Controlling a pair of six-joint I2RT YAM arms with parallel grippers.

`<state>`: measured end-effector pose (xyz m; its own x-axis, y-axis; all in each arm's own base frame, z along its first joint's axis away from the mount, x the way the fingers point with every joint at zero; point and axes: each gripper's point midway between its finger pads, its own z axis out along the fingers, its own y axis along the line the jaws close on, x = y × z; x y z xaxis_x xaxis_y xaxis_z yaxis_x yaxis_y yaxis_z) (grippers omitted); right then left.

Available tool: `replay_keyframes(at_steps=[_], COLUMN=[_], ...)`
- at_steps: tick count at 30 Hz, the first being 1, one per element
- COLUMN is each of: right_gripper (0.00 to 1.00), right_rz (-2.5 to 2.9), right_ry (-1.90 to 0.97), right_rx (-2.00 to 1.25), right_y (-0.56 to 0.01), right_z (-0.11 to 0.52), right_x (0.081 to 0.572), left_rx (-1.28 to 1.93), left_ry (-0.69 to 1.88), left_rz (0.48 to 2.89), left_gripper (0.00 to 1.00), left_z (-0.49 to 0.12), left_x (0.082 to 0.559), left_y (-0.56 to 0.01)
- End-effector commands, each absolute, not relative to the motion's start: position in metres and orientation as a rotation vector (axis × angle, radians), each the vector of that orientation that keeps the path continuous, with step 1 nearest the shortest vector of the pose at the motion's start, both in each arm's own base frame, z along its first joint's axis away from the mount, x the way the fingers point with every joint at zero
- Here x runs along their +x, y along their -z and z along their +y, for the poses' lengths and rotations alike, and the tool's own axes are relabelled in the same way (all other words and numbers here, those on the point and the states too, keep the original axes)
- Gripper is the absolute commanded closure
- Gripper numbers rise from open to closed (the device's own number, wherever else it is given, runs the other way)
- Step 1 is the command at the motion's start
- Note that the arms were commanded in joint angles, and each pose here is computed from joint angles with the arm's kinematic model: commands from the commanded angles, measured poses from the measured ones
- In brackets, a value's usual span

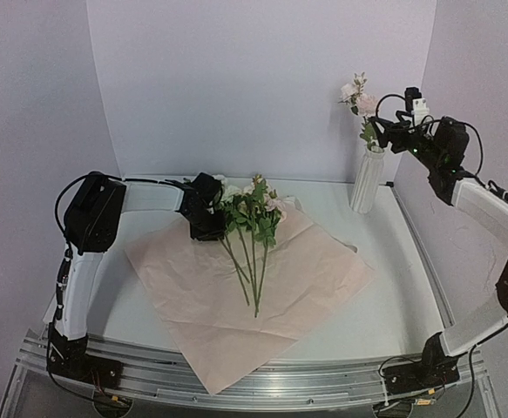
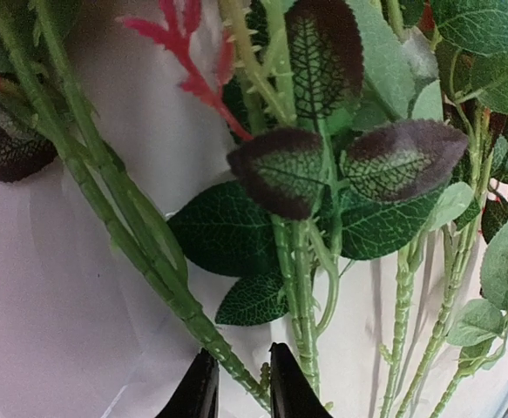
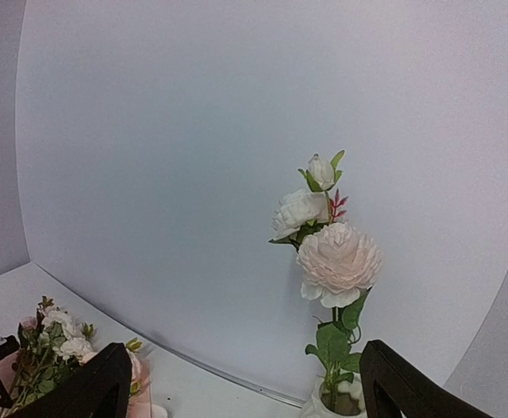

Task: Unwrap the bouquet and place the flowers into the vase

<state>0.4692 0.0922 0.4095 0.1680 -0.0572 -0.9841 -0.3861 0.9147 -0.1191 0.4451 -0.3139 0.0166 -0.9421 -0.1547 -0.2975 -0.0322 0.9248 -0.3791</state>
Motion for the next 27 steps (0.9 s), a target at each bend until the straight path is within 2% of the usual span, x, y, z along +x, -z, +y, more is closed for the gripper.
replay_keyframes(at_steps=[1,2,3,7,15,18,20,23,27], right_gripper=[0.09,0.09,0.09,0.09,0.1,0.1,0.06,0.04,0.04], right_rz=[1.338,1.338,1.339,1.358,1.447,1.569,1.653,1.736,1.702], right_ry=[-0.255,-0.261,-0.273,-0.321,-0.448,-0.577,-0.672,-0.893,-1.125], right_rx=[-0.378,-0.373,-0.37,-0.381,-0.44,-0.425,-0.406,-0.363,-0.497], right_y=[-0.431,-0.432,-0.433,-0.436,-0.421,-0.404,-0.394,-0.379,-0.384], right_z=[0.092,0.092,0.093,0.1,0.139,0.174,0.202,0.257,0.346], right_x=[0.45,0.448,0.447,0.438,0.423,0.424,0.424,0.421,0.4], left_rx=[-0.174,-0.18,-0.19,-0.229,0.032,0.153,0.261,0.472,0.609], left_ry=[0.493,0.492,0.49,0.535,0.806,0.863,0.884,0.896,0.95], left_rz=[2.795,2.796,2.796,2.767,2.508,2.374,2.247,1.994,1.822], left_gripper=[0.9,0.98,1.0,1.0,1.0,1.0,1.0,1.0,1.0], left_z=[-0.299,-0.297,-0.295,-0.284,-0.293,-0.295,-0.297,-0.306,-0.322], left_x=[0.446,0.447,0.447,0.455,0.447,0.437,0.428,0.402,0.371], left_y=[0.005,0.005,0.003,-0.029,-0.165,-0.206,-0.239,-0.288,-0.318])
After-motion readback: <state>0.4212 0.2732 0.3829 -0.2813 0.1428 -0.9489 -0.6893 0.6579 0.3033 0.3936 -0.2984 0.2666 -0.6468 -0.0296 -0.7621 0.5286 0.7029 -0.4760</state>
